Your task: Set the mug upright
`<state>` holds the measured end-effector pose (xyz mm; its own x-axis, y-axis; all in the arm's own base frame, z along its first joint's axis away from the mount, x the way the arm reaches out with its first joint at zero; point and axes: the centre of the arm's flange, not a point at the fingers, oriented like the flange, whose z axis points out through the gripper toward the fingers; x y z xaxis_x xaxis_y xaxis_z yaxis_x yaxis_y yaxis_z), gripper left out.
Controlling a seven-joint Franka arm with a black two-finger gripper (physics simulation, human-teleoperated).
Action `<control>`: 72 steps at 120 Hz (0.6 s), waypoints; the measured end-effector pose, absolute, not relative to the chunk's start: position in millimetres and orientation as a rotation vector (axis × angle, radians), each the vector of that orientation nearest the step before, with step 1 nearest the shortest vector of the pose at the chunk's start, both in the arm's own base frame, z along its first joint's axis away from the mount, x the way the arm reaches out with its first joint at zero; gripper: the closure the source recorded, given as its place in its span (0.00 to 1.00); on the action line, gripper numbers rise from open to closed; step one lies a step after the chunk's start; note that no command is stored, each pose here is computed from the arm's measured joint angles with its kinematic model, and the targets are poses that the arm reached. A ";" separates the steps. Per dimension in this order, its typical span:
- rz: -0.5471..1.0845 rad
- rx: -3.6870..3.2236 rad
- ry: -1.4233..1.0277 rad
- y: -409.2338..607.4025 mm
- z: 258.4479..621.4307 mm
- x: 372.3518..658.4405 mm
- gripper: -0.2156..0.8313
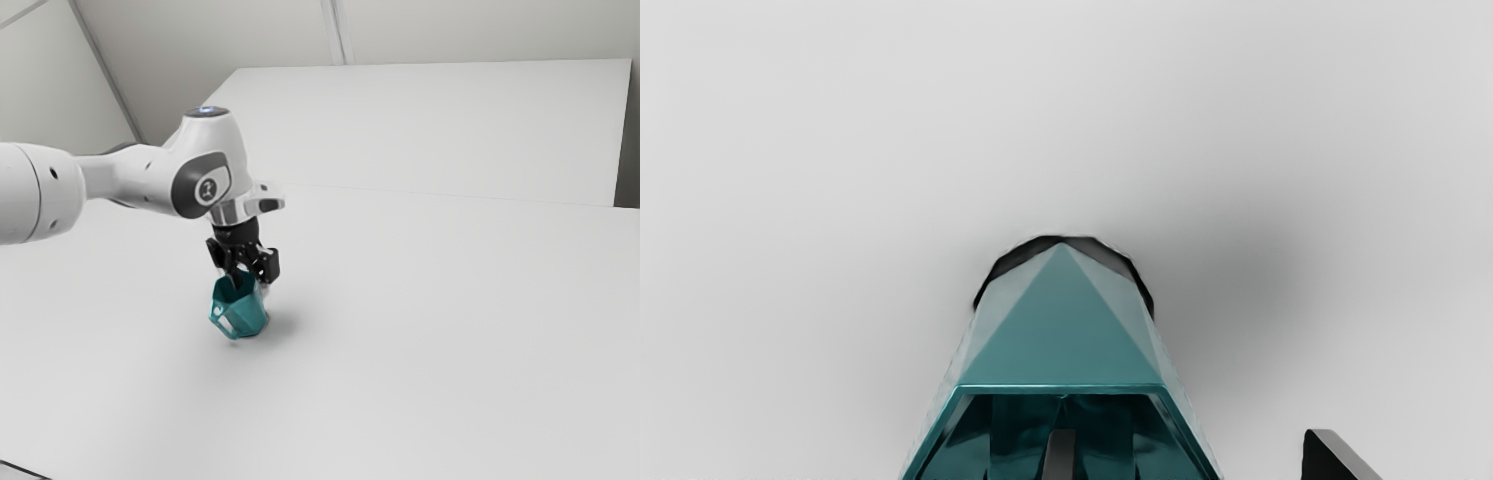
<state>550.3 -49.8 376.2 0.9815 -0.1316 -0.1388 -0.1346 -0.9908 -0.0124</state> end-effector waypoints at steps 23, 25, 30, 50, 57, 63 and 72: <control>0.064 -3.124 0.168 -48.8 444.0 553.8 0.30; 0.050 -3.126 0.166 -48.8 451.3 556.4 0.29; 0.016 -3.130 0.159 -48.7 472.1 565.6 0.28; -0.042 -3.145 0.112 -24.5 528.0 605.4 0.24; -0.044 -3.147 0.110 -18.0 540.5 609.9 0.23; -0.044 -3.147 0.126 -19.0 551.7 610.4 0.23; -0.027 -3.146 0.156 -24.3 561.3 607.3 0.22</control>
<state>607.3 -24.3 561.3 0.9949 -0.0990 0.0177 -0.0991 -0.9950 0.0077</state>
